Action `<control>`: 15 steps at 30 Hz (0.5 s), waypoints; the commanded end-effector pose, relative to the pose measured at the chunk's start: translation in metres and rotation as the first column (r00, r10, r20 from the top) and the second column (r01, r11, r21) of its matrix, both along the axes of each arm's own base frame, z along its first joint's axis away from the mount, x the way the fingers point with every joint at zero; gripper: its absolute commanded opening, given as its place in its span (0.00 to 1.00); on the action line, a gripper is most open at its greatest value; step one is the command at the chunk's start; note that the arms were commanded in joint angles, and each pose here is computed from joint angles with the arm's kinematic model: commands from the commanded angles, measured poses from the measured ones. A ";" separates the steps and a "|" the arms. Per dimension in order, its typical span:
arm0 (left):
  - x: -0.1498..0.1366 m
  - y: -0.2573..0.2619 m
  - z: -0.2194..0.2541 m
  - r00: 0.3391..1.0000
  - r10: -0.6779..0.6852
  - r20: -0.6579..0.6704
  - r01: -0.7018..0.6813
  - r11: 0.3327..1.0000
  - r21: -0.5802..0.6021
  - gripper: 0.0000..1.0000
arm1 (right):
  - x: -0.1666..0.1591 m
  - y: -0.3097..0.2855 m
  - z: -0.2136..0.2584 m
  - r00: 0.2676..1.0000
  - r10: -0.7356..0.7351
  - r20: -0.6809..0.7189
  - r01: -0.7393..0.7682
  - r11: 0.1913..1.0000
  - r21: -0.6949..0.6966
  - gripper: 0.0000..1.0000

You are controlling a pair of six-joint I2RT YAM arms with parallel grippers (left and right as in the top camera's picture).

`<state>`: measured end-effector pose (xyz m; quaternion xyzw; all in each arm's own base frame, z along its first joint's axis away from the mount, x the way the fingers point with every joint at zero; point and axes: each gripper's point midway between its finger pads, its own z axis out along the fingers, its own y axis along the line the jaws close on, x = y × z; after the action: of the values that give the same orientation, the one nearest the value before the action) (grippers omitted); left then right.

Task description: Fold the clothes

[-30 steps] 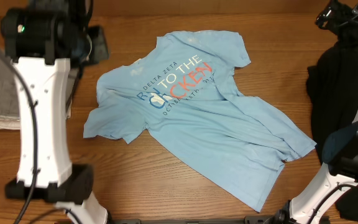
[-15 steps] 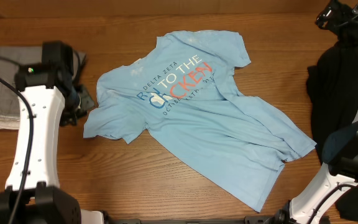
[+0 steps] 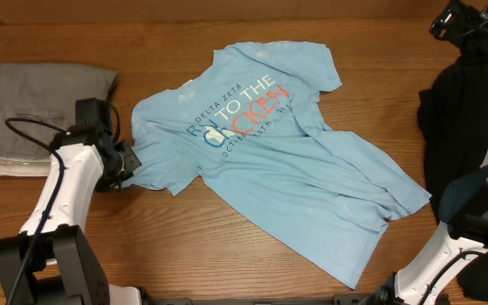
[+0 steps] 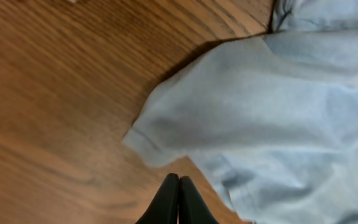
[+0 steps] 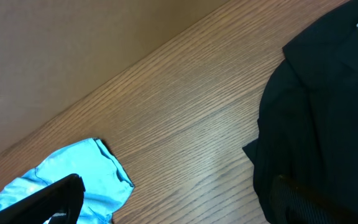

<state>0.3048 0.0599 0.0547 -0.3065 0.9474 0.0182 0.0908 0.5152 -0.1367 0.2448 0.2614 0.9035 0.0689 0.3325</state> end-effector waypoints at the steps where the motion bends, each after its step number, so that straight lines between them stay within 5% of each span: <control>1: -0.002 -0.001 -0.012 1.000 -0.021 0.013 0.021 1.000 0.005 0.04 | 0.002 0.000 0.001 1.000 0.000 0.005 0.000 1.000 -0.005 1.00; 15: -0.009 0.018 -0.041 0.999 0.001 0.042 -0.007 0.992 0.125 0.04 | 0.002 0.000 0.001 1.000 -0.001 0.005 0.001 1.000 -0.004 1.00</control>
<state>0.3021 0.0670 0.0174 -0.3085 0.9419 0.0341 0.1286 0.5151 -0.1368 0.2447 0.2615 0.9036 0.0687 0.3323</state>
